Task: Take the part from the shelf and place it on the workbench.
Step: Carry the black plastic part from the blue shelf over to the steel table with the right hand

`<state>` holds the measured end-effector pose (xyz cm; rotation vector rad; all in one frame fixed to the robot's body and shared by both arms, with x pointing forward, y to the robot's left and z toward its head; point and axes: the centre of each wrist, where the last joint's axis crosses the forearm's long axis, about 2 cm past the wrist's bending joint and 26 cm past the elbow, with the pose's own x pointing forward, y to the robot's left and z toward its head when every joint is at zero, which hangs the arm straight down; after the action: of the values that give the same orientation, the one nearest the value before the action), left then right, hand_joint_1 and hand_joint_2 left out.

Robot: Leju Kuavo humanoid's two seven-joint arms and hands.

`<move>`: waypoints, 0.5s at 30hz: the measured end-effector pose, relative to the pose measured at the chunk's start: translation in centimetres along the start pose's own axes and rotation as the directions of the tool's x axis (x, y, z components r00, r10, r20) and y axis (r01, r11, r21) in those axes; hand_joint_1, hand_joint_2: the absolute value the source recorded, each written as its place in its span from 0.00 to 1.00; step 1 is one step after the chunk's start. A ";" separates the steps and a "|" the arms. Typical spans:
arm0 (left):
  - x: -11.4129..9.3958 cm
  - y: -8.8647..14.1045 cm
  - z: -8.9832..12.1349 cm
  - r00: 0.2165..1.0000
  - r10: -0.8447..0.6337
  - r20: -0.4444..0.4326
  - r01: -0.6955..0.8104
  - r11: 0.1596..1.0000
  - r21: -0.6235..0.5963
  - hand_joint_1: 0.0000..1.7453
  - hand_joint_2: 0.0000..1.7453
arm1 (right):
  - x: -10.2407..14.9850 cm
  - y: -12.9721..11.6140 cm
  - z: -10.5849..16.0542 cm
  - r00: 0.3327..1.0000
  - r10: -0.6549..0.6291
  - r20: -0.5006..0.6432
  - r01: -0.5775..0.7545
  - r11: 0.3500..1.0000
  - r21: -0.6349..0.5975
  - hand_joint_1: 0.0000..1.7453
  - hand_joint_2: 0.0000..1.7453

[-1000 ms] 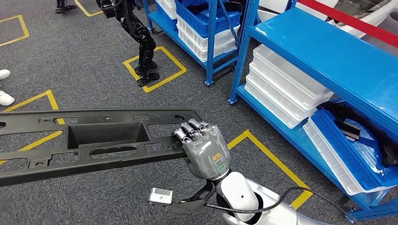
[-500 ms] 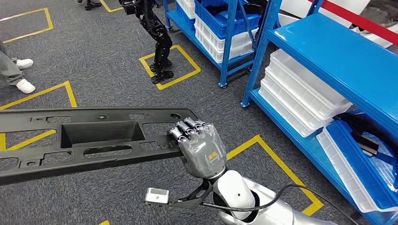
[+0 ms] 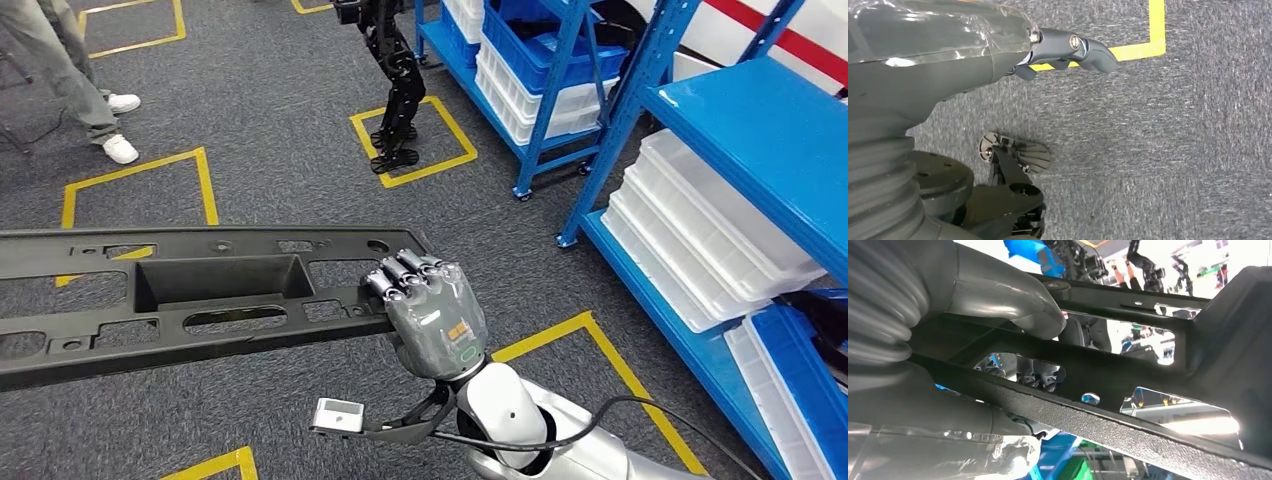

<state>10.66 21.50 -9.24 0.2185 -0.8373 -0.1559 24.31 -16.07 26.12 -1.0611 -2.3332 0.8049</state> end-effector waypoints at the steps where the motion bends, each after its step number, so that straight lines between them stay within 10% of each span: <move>1: 0.0 0.0 0.0 1.000 0.000 -0.001 0.000 1.000 0.000 0.00 1.00 | 0.0 0.0 0.0 1.000 0.000 0.000 0.000 1.000 0.000 1.00 1.00; 15: -0.1 0.1 0.0 1.000 0.000 -0.001 0.000 1.000 0.003 0.00 1.00 | -0.1 -0.1 -0.2 1.000 0.006 -0.008 -0.006 1.000 -0.015 1.00 1.00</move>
<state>10.62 21.62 -9.27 0.2211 -0.8370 -0.1550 24.47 -16.15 26.33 -1.0761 -2.3339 0.7855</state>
